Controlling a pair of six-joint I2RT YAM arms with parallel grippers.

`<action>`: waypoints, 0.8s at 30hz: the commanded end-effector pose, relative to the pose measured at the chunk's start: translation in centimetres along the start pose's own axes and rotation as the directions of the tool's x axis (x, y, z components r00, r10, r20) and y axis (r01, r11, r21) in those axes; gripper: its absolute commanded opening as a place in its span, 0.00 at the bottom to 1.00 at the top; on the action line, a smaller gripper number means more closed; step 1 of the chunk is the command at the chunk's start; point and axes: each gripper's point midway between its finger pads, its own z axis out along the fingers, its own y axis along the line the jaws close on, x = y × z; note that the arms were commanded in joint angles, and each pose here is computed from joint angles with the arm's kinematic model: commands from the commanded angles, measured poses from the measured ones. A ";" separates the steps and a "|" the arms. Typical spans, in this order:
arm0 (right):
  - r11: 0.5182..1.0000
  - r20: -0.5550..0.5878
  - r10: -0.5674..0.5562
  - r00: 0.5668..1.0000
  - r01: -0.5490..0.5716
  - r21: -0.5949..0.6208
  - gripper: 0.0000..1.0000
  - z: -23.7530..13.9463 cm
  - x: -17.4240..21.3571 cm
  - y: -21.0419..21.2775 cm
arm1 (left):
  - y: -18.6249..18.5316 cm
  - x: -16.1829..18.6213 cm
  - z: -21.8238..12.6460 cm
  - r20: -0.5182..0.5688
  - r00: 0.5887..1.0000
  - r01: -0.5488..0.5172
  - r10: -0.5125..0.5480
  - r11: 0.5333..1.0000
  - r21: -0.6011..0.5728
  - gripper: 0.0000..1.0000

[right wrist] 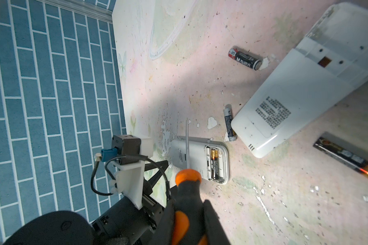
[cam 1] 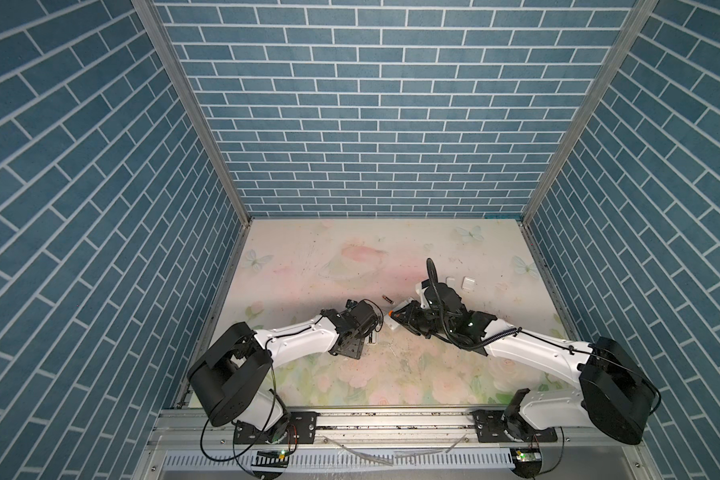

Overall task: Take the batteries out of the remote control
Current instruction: 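Rotate the remote with the left gripper while the right gripper repositions the screwdriver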

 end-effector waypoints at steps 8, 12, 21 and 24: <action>0.997 -0.012 -0.074 0.997 0.074 0.021 0.00 -1.9 -0.1 0.3 | -1.3 -2.7 -5.4 0.120 0.992 0.026 -0.049 0.981 0.192 0.84; 0.996 -0.033 -0.087 0.996 0.088 0.021 0.00 -2.5 0.2 0.1 | -1.7 -3.7 -6.3 0.132 0.987 0.054 -0.093 0.961 0.272 0.84; 0.995 -0.089 -0.097 0.991 0.100 0.027 0.00 -2.9 1.4 -0.7 | -1.9 -5.8 -5.4 0.120 0.965 0.154 -0.235 0.870 0.468 0.83; 0.995 -0.101 -0.094 0.990 0.097 0.030 0.00 -2.8 1.7 -1.1 | -1.7 -6.1 -4.7 0.115 0.965 0.153 -0.234 0.864 0.481 0.83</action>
